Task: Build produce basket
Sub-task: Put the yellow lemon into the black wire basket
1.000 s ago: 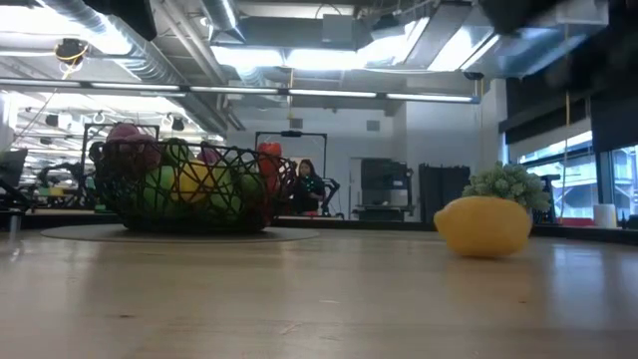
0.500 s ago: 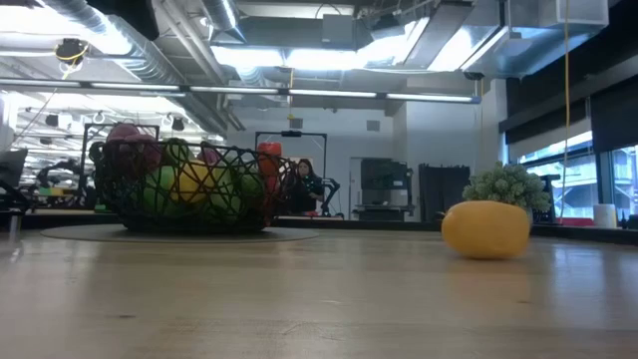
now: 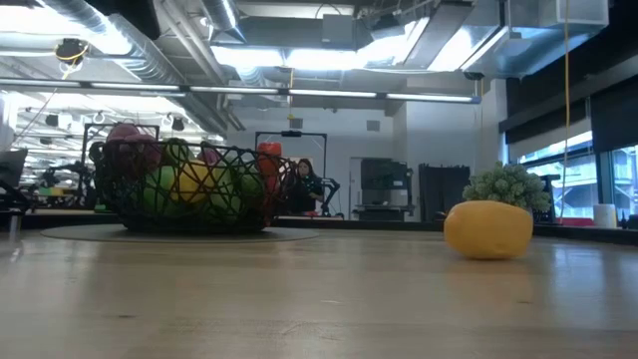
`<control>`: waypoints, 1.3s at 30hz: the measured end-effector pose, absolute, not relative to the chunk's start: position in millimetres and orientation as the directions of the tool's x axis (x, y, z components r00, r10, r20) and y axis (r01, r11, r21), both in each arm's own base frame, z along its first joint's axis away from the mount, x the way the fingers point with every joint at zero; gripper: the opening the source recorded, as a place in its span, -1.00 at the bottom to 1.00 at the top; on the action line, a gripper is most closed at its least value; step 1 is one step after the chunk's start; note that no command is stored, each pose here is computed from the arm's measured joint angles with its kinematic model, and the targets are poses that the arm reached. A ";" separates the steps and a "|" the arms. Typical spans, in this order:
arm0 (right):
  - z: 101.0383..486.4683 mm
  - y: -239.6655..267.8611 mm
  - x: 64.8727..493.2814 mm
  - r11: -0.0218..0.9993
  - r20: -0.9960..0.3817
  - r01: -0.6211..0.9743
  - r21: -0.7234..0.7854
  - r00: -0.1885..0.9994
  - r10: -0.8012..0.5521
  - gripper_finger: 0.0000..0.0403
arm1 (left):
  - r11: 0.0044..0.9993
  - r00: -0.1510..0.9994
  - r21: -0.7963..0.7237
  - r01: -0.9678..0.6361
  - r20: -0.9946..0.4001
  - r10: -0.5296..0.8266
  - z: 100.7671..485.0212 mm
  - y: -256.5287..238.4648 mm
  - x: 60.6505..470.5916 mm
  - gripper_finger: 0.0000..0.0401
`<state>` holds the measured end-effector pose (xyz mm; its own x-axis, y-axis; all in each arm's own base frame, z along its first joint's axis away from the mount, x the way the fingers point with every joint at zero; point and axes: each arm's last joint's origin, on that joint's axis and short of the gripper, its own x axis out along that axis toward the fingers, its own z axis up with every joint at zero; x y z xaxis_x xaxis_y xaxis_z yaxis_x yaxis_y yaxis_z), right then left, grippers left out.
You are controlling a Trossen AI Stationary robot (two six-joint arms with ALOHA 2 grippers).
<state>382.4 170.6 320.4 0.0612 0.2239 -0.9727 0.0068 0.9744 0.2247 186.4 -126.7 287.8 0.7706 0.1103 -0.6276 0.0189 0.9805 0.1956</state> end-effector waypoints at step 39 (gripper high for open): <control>289.4 80.7 259.8 0.928 -0.888 -0.213 0.305 0.289 0.358 -0.36 | 0.985 0.798 0.008 -0.172 -0.585 0.144 290.8 -125.7 189.9 0.39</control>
